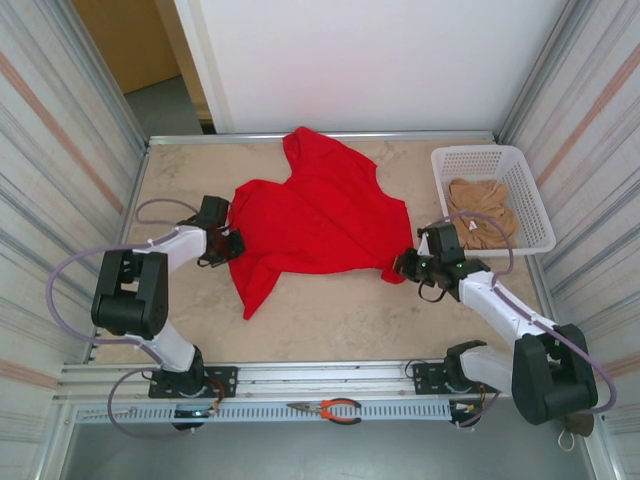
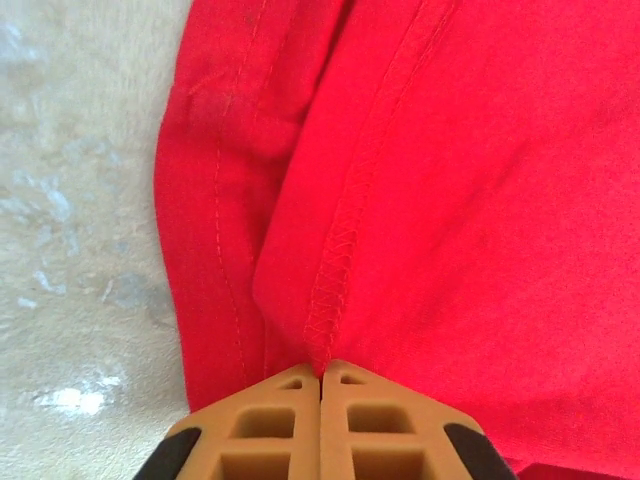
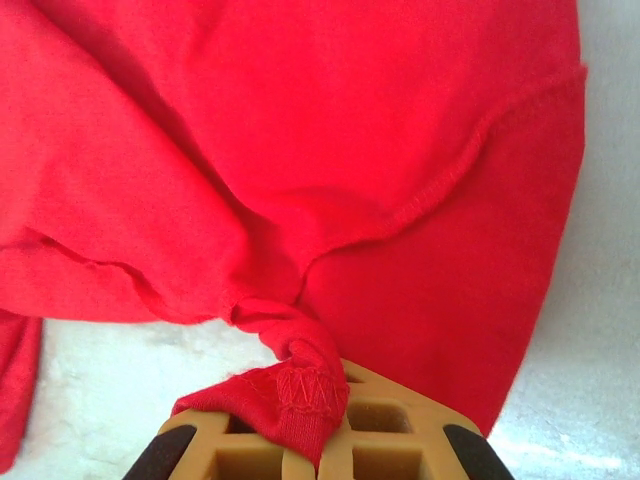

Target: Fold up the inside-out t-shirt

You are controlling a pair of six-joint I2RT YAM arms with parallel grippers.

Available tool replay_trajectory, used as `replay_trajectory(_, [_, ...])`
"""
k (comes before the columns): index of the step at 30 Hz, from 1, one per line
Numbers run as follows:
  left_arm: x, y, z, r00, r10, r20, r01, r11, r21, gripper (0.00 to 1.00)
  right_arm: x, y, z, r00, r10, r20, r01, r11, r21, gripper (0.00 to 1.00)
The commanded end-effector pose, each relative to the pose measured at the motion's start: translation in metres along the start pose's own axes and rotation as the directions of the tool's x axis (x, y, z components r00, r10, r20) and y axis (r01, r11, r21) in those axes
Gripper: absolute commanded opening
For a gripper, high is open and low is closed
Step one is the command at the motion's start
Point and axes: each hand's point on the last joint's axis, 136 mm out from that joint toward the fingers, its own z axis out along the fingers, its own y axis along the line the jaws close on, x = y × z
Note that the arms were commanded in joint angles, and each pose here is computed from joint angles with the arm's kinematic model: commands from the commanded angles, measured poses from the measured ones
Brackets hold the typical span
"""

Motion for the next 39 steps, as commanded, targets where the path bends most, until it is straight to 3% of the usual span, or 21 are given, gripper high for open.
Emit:
replay_trajectory(1, [-0.044,-0.014,-0.049,0.993,0.004,0.118,-0.011,0.999,0.053,0.00,-0.042,0.036,-0.021,0.998,-0.033,0.055,0.037,0.995,-0.089,0.00])
replay_trajectory(5, [-0.094,-0.034,-0.124,0.969,-0.051,0.241,0.003,0.981,0.195,0.00,-0.111,0.081,-0.065,0.988,-0.033,0.152,0.062,0.980,-0.188,0.00])
replay_trajectory(10, [-0.138,-0.052,-0.240,0.894,-0.136,0.427,-0.034,0.930,0.367,0.00,-0.190,0.132,-0.152,0.947,0.006,0.322,0.104,0.941,-0.323,0.00])
replay_trajectory(16, [-0.139,-0.058,-0.354,0.778,-0.236,0.582,-0.100,0.868,0.486,0.00,-0.212,0.171,-0.268,0.877,0.070,0.476,0.180,0.871,-0.458,0.00])
replay_trajectory(19, [-0.133,-0.059,-0.397,0.708,-0.274,0.651,-0.141,0.848,0.510,0.00,-0.207,0.185,-0.323,0.822,0.085,0.563,0.238,0.847,-0.475,0.00])
replay_trajectory(21, [-0.132,-0.060,-0.409,0.693,-0.281,0.664,-0.154,0.842,0.517,0.00,-0.203,0.193,-0.345,0.798,0.086,0.597,0.267,0.838,-0.476,0.00])
replay_trajectory(24, [-0.135,-0.062,-0.403,0.705,-0.271,0.656,-0.155,0.843,0.515,0.00,-0.201,0.198,-0.350,0.799,0.083,0.596,0.278,0.828,-0.488,0.00])
replay_trajectory(28, [-0.133,-0.059,-0.357,0.773,-0.261,0.578,-0.107,0.844,0.525,0.00,-0.203,0.184,-0.317,0.841,0.097,0.533,0.221,0.837,-0.501,0.00])
replay_trajectory(35, [-0.092,-0.041,-0.222,0.904,-0.250,0.347,0.049,0.867,0.497,0.01,-0.176,0.134,-0.190,0.932,0.049,0.358,0.106,0.911,-0.399,0.00])
replay_trajectory(39, [-0.070,-0.033,-0.157,0.948,-0.178,0.265,0.052,0.906,0.420,0.35,-0.160,0.100,-0.130,0.960,0.024,0.280,0.068,0.948,-0.312,0.00])
